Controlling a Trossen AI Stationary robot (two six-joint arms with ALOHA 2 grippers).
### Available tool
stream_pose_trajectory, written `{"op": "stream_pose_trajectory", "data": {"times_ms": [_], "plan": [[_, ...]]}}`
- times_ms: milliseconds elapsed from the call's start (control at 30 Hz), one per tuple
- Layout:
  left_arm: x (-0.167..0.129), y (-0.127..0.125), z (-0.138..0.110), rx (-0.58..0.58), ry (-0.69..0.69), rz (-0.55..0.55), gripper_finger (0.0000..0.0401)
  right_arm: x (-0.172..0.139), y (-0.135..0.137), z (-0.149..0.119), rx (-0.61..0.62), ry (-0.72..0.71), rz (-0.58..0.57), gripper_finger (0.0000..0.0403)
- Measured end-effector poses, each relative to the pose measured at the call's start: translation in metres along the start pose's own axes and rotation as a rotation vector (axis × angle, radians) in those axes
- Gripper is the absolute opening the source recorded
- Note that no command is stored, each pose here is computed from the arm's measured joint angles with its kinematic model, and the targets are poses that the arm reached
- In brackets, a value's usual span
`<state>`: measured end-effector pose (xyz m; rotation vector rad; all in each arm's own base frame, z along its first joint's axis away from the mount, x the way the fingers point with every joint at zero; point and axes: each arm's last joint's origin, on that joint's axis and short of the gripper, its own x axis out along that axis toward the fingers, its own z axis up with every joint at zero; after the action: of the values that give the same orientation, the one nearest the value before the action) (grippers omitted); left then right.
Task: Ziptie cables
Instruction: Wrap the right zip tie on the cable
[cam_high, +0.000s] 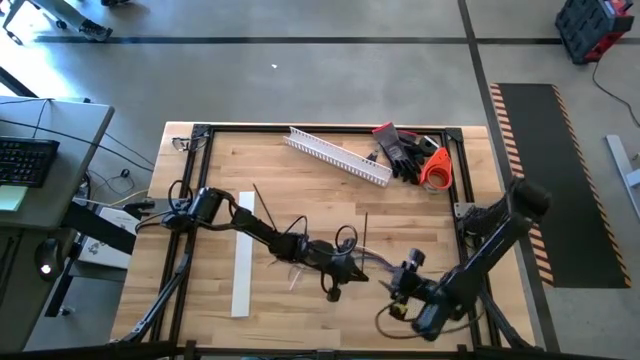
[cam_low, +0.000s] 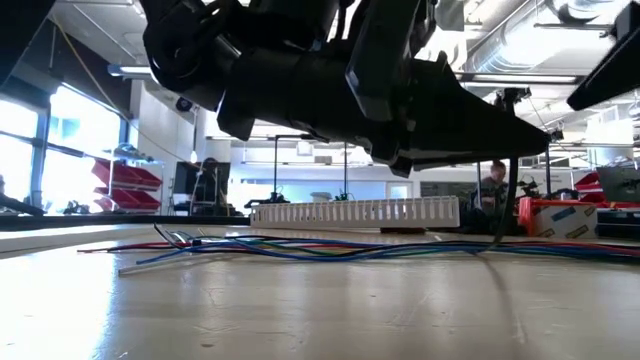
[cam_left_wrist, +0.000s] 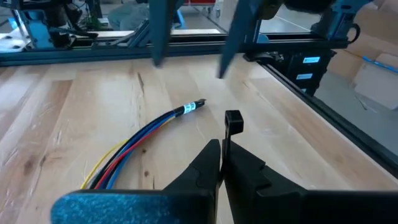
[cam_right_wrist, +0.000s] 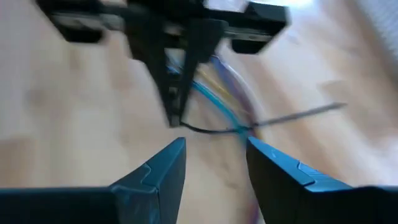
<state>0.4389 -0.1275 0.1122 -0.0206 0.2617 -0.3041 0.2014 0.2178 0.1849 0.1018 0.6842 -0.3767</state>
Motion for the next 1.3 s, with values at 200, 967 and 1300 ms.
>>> {"op": "stream_pose_trajectory", "data": {"times_ms": [200, 967, 1300], "plan": [[0.0, 0.003, 0.0, -0.009, -0.001, 0.005, 0.0, 0.025, -0.014, -0.021, 0.052, -0.189, 0.206, 0.0153], [0.001, 0.005, -0.004, -0.036, 0.017, 0.011, 0.0, 0.054, -0.013, -0.015, -0.003, -0.229, 0.248, 0.0035], [0.001, -0.001, -0.005, 0.002, 0.02, -0.011, 0.0044, 0.054, -0.012, -0.014, 0.022, -0.224, 0.27, 0.0002]]}}
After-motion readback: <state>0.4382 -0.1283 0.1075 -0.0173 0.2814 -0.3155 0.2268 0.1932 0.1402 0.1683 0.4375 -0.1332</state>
